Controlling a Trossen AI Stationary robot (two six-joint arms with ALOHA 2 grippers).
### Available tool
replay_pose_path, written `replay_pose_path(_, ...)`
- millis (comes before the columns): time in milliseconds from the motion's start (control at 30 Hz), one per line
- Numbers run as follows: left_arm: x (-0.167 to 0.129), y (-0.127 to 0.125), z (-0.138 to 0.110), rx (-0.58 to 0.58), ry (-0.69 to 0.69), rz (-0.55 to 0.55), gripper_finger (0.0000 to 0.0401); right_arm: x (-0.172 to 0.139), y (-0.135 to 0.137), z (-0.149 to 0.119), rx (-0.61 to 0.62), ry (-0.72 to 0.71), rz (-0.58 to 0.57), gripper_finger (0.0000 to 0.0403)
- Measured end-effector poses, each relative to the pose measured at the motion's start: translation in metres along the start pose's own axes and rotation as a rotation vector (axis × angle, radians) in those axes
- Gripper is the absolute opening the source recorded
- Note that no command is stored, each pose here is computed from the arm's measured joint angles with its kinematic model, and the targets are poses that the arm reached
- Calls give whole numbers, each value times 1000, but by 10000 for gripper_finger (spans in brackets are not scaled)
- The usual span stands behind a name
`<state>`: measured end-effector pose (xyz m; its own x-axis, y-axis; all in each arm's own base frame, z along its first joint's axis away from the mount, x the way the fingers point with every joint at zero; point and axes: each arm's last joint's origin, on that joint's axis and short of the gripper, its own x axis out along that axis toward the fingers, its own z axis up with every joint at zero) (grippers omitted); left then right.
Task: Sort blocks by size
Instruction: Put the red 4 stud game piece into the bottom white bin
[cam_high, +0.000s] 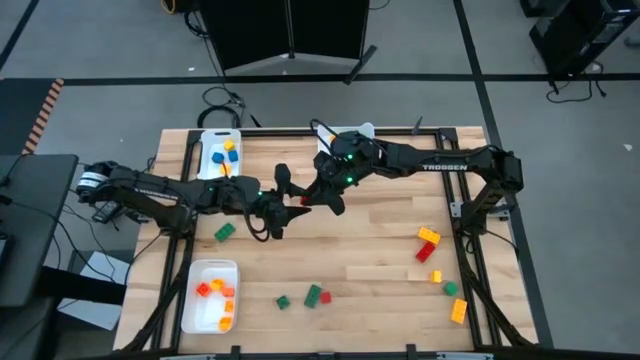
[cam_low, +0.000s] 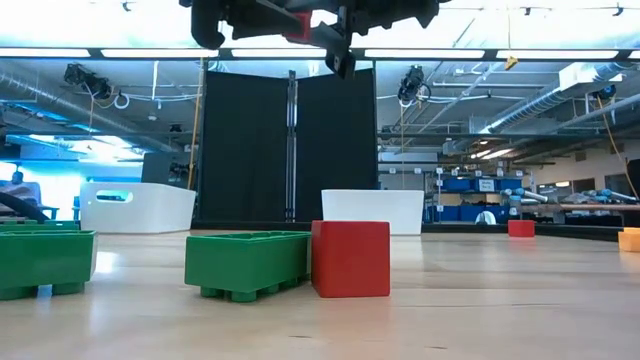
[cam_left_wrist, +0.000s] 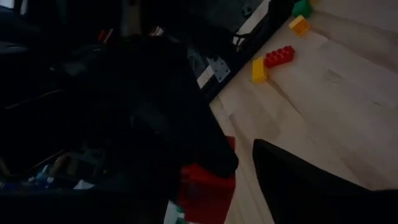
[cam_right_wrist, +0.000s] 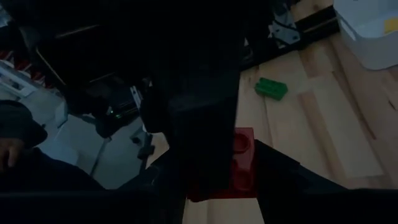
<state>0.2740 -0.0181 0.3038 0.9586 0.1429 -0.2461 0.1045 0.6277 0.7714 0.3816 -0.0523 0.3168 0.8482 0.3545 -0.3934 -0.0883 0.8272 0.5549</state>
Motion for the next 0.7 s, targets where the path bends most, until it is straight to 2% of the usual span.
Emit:
replay_pose_path(133, 3, -2, 0, 0, 2, -3, 188, 0, 1, 0, -2, 1, 2, 156)
replay_pose_path(367, 6, -3, 0, -4, -3, 5, 97, 1, 0, -2, 19, 23, 9, 156)
replay_pose_path(567, 7, -2, 0, -25, 10, 20, 94, 0, 1, -2, 10, 20, 8, 176)
replay_pose_path(700, 7, -2, -1, -42, 33, 36, 94, 0, -1, -1, 23, -7, -45, 200)
